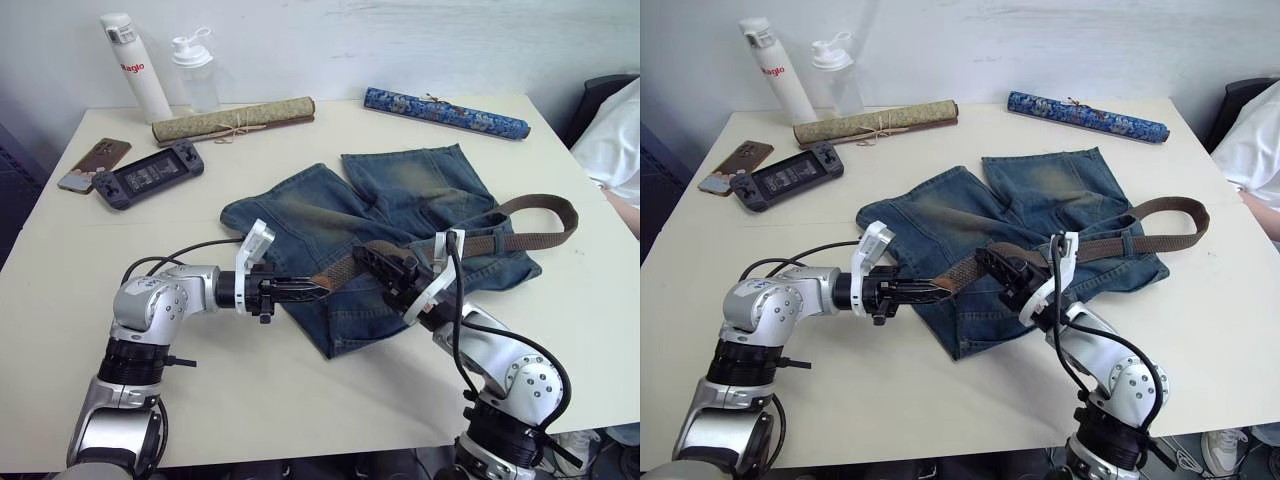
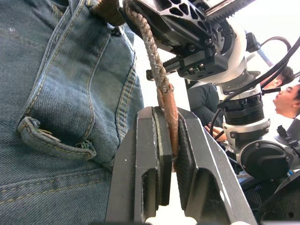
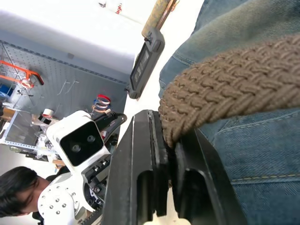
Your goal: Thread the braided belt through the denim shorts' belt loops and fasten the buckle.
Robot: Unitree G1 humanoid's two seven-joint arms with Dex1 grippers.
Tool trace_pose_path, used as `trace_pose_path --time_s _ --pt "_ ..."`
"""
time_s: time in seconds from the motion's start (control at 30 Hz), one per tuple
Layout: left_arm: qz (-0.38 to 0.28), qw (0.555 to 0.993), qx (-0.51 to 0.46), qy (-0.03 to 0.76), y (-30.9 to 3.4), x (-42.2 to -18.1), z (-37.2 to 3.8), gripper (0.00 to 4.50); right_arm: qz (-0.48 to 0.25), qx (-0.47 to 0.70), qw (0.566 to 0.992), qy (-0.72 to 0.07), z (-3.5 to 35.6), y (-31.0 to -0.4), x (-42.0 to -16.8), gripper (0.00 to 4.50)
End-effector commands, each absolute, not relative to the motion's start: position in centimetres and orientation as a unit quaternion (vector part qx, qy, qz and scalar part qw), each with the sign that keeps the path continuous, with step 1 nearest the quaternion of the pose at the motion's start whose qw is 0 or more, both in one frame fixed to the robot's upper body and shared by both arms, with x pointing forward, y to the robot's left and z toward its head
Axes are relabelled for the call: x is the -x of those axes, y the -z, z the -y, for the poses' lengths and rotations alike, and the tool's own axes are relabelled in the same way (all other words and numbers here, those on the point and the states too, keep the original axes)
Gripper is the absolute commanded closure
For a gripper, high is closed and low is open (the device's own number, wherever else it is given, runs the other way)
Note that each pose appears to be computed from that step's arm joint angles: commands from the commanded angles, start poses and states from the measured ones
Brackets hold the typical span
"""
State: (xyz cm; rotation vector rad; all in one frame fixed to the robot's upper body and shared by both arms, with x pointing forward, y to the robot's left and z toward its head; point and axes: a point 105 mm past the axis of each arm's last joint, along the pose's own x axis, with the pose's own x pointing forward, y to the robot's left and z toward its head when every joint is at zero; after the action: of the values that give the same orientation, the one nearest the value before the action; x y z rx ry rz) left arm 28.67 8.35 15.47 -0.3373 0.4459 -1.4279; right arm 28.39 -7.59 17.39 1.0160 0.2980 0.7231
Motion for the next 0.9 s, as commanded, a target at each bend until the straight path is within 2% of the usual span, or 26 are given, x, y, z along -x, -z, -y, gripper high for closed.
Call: trace_pose_path --time_s 0.03,0.1,0.23,0.33,0.4,0.6,0.9 --pt "-0.177 0.717 0.136 0.66 -16.7 -28.5 -8.1 4.5 -0.134 -0.479 0.793 -0.352 7.2 -18.1 -27.9 4.44" --pt "-0.167 0.722 0.129 0.659 -16.6 -28.6 -8.2 3.52 -0.134 -0.481 0.793 -0.349 7.3 -18.1 -27.9 4.5" --pt "-0.117 0.77 0.075 0.623 -16.8 -29.8 -9.4 1.81 -0.119 -0.486 0.804 -0.32 8.4 -18.2 -28.2 4.5" --pt "-0.08 0.807 0.059 0.582 -17.4 -30.5 -11.3 1.81 -0.106 -0.493 0.814 -0.287 9.7 -18.2 -28.4 4.5" --pt "-0.074 0.818 0.041 0.568 -17.2 -30.1 -12.4 1.81 -0.1 -0.5 0.816 -0.272 10.1 -18.2 -28.4 4.5" --pt "-0.087 0.833 0.029 0.545 -15.8 -28.1 -14.5 1.81 -0.077 -0.518 0.823 -0.222 10.9 -18.0 -28.6 4.5" --pt "-0.085 0.836 0.051 0.539 -15.3 -26.9 -13.5 1.81 -0.065 -0.517 0.832 -0.188 10.3 -17.1 -29.2 4.5"
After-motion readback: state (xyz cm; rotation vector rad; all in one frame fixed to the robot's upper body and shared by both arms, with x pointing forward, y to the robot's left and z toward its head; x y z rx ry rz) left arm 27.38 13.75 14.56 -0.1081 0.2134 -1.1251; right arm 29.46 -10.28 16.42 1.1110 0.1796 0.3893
